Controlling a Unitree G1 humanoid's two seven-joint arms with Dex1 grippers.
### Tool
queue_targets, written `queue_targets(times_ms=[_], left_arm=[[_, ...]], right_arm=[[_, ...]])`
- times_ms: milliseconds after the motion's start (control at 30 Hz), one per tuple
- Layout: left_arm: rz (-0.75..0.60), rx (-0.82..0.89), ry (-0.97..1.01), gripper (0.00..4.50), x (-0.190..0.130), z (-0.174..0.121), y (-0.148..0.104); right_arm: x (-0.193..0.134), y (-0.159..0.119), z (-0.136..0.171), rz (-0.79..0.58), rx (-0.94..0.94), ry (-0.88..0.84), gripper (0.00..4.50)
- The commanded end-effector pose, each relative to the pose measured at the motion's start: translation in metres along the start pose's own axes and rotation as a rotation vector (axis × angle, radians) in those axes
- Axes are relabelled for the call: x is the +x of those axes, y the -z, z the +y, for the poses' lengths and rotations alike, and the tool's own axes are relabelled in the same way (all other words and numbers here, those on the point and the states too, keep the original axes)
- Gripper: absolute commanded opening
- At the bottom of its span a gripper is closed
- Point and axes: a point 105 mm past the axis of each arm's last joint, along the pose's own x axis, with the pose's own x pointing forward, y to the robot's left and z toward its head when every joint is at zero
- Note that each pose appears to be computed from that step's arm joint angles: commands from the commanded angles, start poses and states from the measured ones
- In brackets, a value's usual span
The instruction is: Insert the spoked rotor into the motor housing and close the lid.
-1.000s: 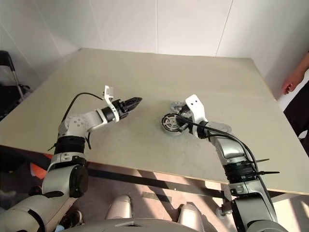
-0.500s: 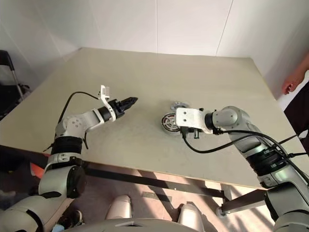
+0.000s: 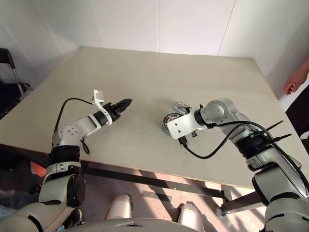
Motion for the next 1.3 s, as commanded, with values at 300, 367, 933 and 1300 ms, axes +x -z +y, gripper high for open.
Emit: queue_targets(times_ms=[300, 367, 933, 1300], left_arm=[[0.003, 0.007, 0.062, 2.35, 0.012, -0.019, 0.005], [0.007, 0.006, 0.065, 2.35, 0.013, -0.019, 0.006], [-0.024, 0.002, 0.033, 2.35, 0.002, -0.012, 0.006], [-0.038, 0.001, 0.025, 2.35, 0.001, -0.011, 0.003]], right_arm=[[-0.028, -0.010, -0.008, 0.001, -0.024, 0.052, 1.97], [-0.025, -0.006, -0.005, 0.011, -0.004, 0.044, 1.97], [0.005, 0.013, 0.002, 0.006, 0.110, -0.012, 1.97], [0.008, 0.016, 0.009, 0.003, 0.126, -0.036, 0.09]])
